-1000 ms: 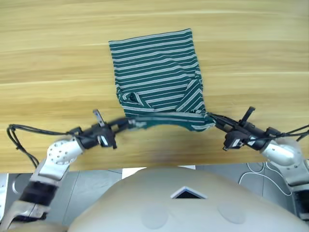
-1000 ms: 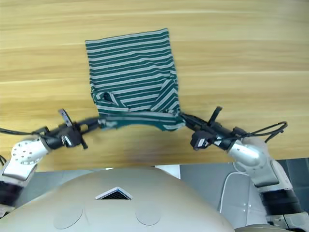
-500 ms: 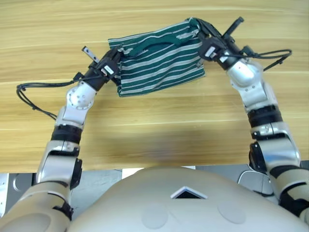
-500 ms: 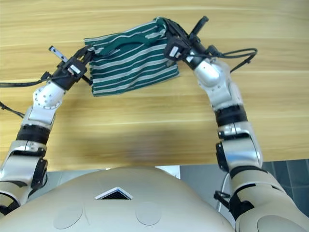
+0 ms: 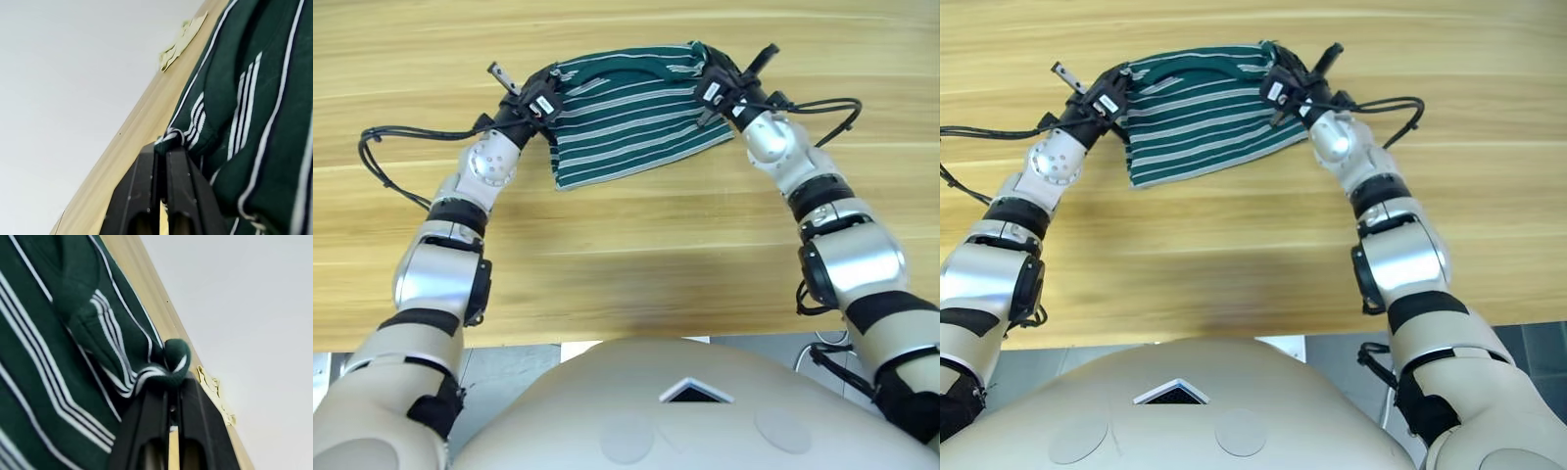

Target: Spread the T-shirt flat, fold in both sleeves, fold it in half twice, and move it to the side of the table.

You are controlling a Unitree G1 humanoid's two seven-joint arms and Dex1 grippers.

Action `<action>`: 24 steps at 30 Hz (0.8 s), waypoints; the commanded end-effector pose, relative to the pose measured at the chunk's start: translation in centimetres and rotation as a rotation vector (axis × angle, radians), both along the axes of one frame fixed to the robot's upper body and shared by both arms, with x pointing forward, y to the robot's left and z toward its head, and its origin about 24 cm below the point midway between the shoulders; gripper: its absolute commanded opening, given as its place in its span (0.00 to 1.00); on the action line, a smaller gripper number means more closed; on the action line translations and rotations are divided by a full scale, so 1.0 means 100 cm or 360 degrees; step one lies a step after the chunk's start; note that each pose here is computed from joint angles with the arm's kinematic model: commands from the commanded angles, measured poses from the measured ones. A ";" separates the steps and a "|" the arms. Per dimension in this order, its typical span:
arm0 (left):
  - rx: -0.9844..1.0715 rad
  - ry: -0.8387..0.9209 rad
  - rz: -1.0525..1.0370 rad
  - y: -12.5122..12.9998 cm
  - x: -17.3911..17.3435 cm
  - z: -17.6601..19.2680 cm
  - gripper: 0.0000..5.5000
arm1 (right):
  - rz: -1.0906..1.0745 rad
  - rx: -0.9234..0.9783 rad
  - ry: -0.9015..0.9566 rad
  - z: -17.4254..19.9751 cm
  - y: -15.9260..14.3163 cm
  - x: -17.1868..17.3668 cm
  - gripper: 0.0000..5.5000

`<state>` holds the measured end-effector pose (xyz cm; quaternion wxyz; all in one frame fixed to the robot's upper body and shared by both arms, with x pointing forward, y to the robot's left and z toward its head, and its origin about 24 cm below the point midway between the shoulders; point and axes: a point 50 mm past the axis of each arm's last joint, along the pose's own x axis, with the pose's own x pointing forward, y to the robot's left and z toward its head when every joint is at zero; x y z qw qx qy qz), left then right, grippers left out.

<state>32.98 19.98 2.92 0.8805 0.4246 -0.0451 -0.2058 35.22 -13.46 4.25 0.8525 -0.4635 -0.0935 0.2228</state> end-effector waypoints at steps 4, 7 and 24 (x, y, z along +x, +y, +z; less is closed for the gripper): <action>0.0080 0.0159 0.0113 0.000 0.008 -0.009 0.17 | -0.0023 -0.0035 -0.0012 0.012 0.026 0.015 0.21; 0.0029 0.0185 0.0111 -0.006 0.008 -0.012 0.27 | -0.0014 -0.0003 -0.0049 0.018 0.037 0.018 0.32; -0.0098 0.0239 0.0827 0.051 0.007 -0.014 0.40 | 0.1130 -0.0504 0.0045 -0.061 0.163 -0.094 0.49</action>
